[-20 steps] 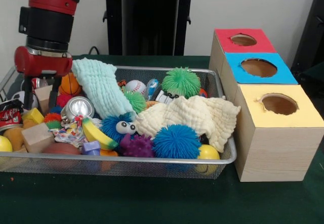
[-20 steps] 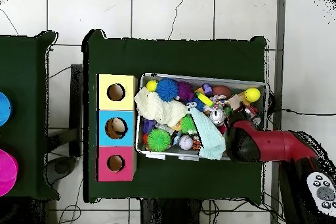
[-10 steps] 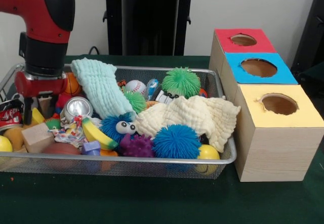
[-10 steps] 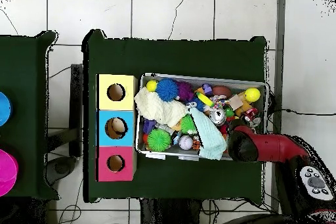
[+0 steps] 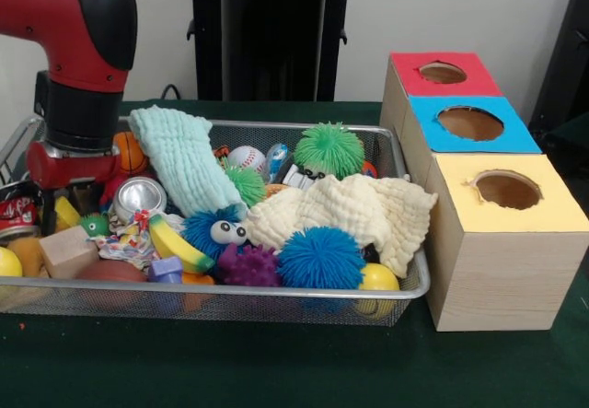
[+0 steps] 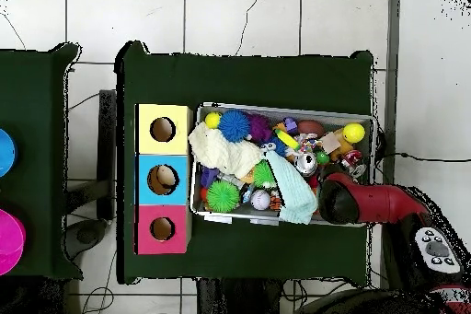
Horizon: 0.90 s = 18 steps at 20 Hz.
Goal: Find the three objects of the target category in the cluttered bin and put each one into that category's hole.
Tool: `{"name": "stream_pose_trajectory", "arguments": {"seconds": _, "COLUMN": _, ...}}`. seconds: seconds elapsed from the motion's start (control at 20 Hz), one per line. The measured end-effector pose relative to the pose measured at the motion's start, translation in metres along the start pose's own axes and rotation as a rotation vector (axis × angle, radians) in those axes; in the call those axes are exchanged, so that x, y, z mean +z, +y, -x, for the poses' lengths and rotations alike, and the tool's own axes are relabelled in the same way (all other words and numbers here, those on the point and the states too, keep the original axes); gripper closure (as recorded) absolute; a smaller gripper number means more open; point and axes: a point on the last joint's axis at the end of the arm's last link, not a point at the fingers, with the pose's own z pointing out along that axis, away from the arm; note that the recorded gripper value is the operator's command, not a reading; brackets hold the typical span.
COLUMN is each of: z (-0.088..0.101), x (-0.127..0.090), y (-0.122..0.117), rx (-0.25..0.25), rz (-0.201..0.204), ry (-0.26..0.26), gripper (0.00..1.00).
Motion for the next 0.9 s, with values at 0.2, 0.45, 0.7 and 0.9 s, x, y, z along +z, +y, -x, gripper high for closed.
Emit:
{"name": "stream_pose_trajectory", "arguments": {"seconds": 0.2, "z": 0.004, "x": 0.003, "y": -0.006, "rx": 0.001, "rz": -0.037, "ry": -0.036, "gripper": 0.0}}
{"name": "stream_pose_trajectory", "arguments": {"seconds": 0.45, "z": 0.003, "x": 0.005, "y": -0.016, "rx": 0.011, "rz": -0.095, "ry": -0.088, "gripper": 0.0}}
{"name": "stream_pose_trajectory", "arguments": {"seconds": 0.7, "z": 0.0, "x": 0.013, "y": -0.018, "rx": -0.01, "rz": -0.139, "ry": -0.105, "gripper": 0.0}}
{"name": "stream_pose_trajectory", "arguments": {"seconds": 0.9, "z": 0.002, "x": 0.021, "y": -0.016, "rx": -0.033, "rz": -0.143, "ry": -0.089, "gripper": 1.0}}
